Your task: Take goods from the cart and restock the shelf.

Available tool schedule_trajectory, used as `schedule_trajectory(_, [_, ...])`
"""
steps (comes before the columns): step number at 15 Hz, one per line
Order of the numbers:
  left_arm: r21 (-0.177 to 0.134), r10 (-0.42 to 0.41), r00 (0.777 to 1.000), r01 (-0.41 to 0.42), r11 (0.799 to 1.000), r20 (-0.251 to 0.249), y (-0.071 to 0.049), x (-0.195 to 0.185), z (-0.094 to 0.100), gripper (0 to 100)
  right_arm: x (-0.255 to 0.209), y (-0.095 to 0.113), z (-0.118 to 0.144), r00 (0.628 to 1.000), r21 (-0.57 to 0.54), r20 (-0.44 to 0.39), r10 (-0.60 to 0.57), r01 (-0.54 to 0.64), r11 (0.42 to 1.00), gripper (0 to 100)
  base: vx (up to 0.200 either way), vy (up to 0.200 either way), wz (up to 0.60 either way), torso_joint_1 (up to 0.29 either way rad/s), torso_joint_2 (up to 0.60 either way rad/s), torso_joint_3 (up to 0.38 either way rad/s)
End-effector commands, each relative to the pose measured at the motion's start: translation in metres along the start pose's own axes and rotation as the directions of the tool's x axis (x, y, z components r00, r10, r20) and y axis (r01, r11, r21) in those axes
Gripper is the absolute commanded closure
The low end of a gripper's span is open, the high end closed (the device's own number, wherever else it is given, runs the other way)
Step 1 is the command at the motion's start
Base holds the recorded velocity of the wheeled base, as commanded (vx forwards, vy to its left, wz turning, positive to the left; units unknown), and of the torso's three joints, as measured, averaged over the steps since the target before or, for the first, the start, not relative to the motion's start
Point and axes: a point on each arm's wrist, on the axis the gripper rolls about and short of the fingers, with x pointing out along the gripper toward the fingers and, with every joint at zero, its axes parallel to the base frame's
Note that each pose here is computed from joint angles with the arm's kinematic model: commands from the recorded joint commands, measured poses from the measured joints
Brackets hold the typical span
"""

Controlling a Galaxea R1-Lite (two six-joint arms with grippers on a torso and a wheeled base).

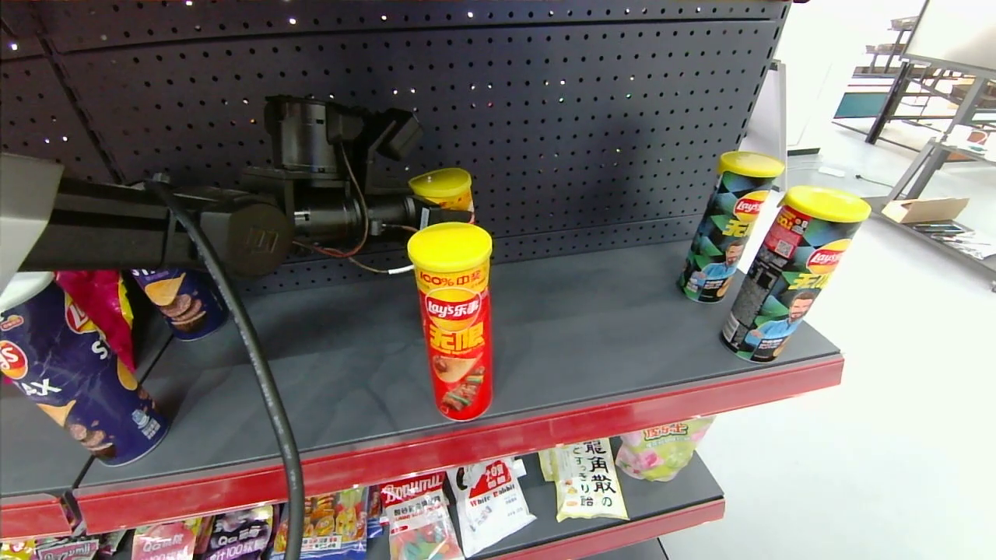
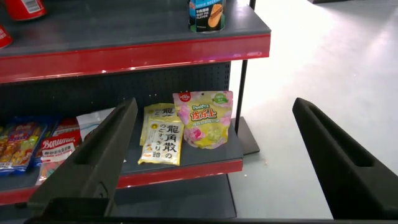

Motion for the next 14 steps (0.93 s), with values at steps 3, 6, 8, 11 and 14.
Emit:
schedule_trajectory(3, [-0.001, 0.001, 1.000, -0.001, 1.000, -0.002, 0.000, -0.001, -0.001, 100, 0.000, 0.000, 0.000, 1.000, 0.000, 0.001, 0.001, -0.001, 1.000, 0, 0.000, 0.000, 0.00, 0.000, 0.00, 0.000])
schedule_trajectory(6, [-0.003, -0.001, 1.000, 0.001, 1.000, -0.011, -0.001, -0.001, -0.003, 100, 0.000, 0.000, 0.000, 1.000, 0.000, 0.000, 0.001, -0.001, 1.000, 0, 0.000, 0.000, 0.00, 0.000, 0.00, 0.000])
schedule_trajectory(8, [-0.003, 0.000, 1.000, 0.000, 1.000, -0.011, -0.001, -0.001, -0.008, 0, 0.000, 0.000, 0.000, 1.000, 0.000, 0.000, 0.001, -0.001, 1.000, 0, 0.000, 0.000, 0.00, 0.000, 0.00, 0.000])
schedule_trajectory(11, [-0.005, 0.005, 1.000, -0.005, 1.000, -0.011, -0.001, -0.004, -0.008, 0, 0.000, 0.000, 0.000, 1.000, 0.000, -0.002, 0.001, -0.001, 1.000, 0, 0.000, 0.000, 0.00, 0.000, 0.00, 0.000])
schedule_trajectory(14, [-0.007, 0.010, 1.000, -0.010, 1.000, -0.009, -0.001, -0.010, -0.007, 0, 0.000, 0.000, 0.000, 1.000, 0.000, 0.001, 0.001, -0.001, 1.000, 0, 0.000, 0.000, 0.00, 0.000, 0.00, 0.000])
